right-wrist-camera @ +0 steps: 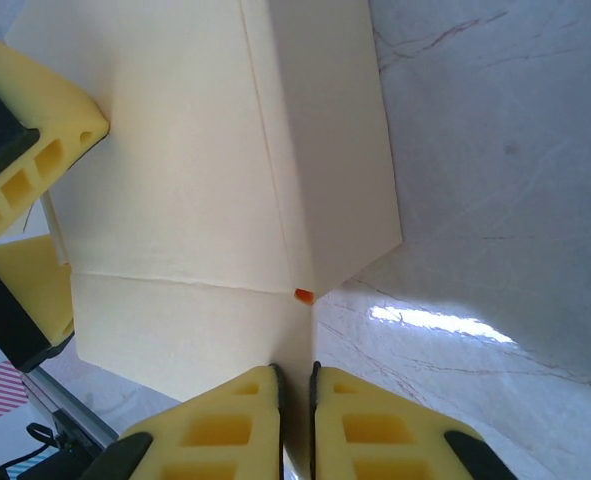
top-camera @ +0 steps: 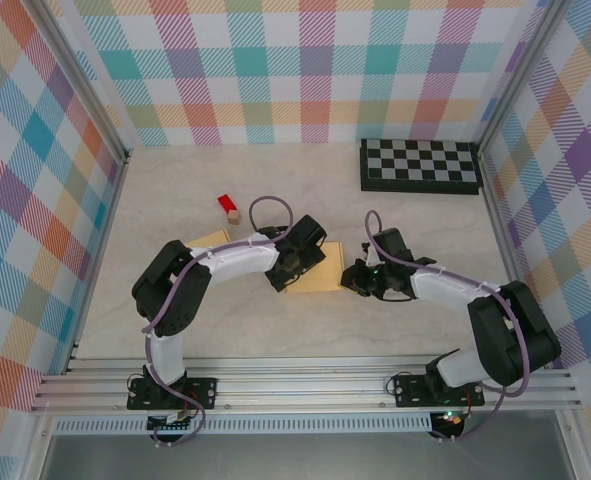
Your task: Fold the paper box
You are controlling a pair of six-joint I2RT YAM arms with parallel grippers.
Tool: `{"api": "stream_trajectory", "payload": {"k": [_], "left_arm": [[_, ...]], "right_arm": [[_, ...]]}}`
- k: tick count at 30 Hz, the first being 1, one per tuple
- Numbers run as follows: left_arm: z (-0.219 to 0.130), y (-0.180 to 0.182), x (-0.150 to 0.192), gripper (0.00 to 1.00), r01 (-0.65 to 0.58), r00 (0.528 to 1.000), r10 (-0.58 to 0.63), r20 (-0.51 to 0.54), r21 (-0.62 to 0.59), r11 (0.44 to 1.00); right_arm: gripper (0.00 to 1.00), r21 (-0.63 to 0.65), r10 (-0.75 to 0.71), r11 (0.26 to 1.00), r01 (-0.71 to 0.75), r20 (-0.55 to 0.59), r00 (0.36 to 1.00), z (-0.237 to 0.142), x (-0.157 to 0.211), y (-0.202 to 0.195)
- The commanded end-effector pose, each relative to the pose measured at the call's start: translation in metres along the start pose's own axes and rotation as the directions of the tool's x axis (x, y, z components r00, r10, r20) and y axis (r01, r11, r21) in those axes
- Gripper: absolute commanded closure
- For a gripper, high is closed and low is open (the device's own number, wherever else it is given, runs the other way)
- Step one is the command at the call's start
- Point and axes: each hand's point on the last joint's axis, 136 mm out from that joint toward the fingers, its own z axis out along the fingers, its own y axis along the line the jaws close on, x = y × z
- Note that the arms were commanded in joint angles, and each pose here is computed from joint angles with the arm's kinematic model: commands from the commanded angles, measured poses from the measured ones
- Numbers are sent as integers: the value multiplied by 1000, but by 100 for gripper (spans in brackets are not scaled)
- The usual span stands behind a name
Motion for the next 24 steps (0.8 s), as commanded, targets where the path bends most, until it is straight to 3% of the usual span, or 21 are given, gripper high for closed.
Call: {"api": "stream_trajectory", "payload": {"k": [1, 6, 7, 9, 14, 19, 24], "left_arm": [[25, 32, 13, 0, 23, 999, -28, -38, -117, 993], [26, 31, 11, 0, 22, 999, -27, -37, -119, 993], [26, 31, 11, 0, 19, 999, -24, -37, -122, 992], [26, 32, 9, 0, 12, 999, -16, -31, -131, 991], [25, 35, 4, 0, -17, 1000, 14, -19, -146, 989], [22, 29, -4, 0, -62, 998, 59, -22, -137, 989], [18, 22, -11, 0, -88, 996, 86, -21, -131, 987]], "right_arm": [[94, -15, -43, 999, 43, -28, 999, -2, 10, 5], [99, 59, -78, 995, 79, -5, 997, -7, 6, -6], [95, 73, -90, 993, 91, -10, 996, -7, 6, -7], [71, 125, -110, 986, 111, -16, 994, -11, 5, -13], [54, 196, -215, 959, 203, 41, 976, -32, -10, -9], [52, 195, -304, 938, 285, 71, 950, -36, -39, 15], [52, 240, -348, 914, 327, 49, 936, -17, -67, 21]]}}
